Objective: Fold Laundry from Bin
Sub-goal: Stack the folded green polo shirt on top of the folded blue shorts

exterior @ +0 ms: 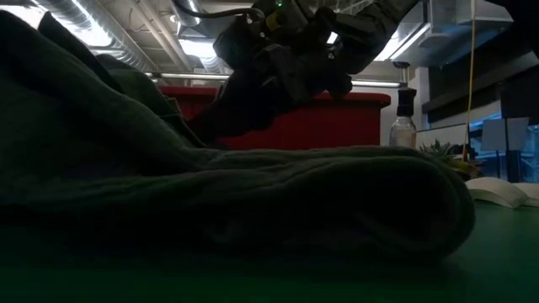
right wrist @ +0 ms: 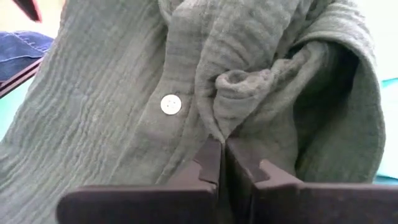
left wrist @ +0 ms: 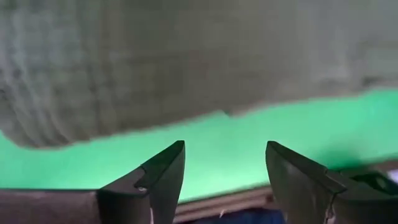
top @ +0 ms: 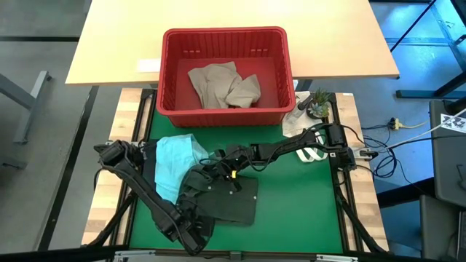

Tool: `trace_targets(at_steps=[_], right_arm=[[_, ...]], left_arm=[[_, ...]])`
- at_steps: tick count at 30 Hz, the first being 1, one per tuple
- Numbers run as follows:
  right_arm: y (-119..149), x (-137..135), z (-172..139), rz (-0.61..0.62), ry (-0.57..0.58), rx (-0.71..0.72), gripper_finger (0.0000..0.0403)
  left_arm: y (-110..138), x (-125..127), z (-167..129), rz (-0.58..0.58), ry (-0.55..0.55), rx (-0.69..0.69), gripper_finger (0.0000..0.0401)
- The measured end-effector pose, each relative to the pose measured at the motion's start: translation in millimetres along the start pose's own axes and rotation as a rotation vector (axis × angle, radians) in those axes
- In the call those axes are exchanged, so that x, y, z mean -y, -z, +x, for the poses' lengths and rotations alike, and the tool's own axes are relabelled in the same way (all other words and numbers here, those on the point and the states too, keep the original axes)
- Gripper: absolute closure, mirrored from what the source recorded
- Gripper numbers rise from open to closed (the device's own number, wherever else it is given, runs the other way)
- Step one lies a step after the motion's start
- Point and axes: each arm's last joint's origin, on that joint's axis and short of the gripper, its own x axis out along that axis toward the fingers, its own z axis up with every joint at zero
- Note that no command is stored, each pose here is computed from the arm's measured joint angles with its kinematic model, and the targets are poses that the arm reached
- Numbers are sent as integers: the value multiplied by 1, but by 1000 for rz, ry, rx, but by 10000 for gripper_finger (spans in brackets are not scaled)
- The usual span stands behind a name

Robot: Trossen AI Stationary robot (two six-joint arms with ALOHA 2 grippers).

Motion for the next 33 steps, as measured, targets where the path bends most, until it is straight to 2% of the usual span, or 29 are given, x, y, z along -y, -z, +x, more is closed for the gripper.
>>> trace_targets(at_steps=[3,7,12,19,26,33], right_arm=[[0,0,0,-1,-1,-1,398],[0,0,0,-6,-6,0,395],[0,0,0,-5,-9,-3,399],[1,0,0,-4,-10,-7,400],[1,0,0,-4,-10,-7,399],[1,0,0,-5,-11,-7,399]], left_arm=[[1,-8,12,-48,-25,16,184],[0,-16,26,-43,-39,43,183],[-4,-18,31,2,21,150,183],[6,-26,26,84,150,300,183],[18,-33,21,122,277,404,183],[18,-33,19,138,370,500,183]])
